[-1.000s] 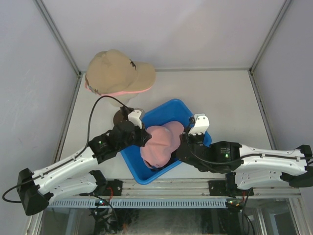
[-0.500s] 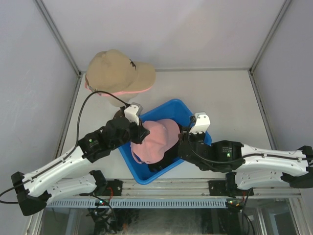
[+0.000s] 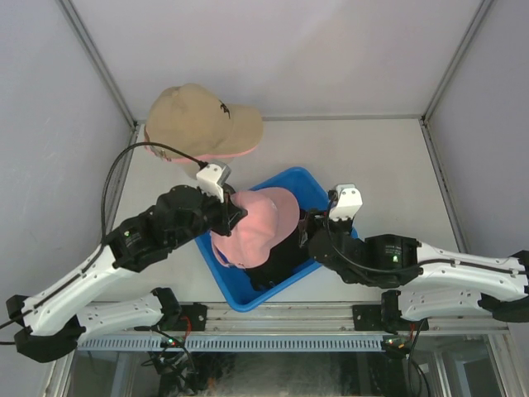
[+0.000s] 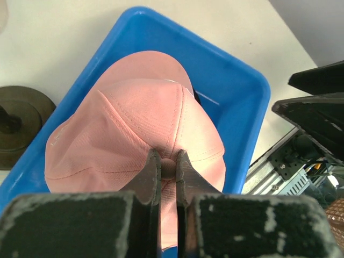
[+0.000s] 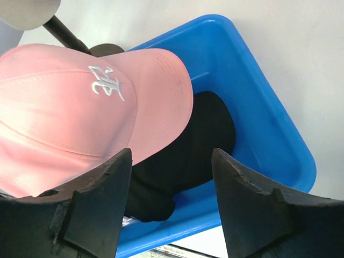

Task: Stack the hats
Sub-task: Pick up the hat from the bin.

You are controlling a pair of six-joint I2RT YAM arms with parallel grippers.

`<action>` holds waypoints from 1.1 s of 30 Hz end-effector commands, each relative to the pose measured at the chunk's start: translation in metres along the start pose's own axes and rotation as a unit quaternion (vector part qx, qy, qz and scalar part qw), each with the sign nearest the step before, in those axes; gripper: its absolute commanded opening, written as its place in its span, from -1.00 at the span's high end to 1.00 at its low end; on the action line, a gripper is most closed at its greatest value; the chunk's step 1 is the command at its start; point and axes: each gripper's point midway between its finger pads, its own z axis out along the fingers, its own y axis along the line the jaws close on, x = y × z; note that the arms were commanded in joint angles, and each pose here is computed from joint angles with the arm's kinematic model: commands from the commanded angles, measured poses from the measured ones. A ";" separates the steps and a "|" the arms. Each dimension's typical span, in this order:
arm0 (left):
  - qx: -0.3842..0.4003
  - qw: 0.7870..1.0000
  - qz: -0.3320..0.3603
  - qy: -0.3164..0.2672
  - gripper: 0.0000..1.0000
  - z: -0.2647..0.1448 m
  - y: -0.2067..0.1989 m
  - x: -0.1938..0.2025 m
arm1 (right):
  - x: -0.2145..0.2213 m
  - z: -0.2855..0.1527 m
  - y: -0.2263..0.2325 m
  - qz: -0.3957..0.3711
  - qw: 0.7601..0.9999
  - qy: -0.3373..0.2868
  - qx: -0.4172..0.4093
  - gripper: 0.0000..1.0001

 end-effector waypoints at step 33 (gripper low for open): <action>0.112 0.960 0.066 -0.249 1.00 -0.198 -0.049 -0.209 | -0.167 -0.051 0.059 0.158 0.932 -0.146 -0.293 -0.39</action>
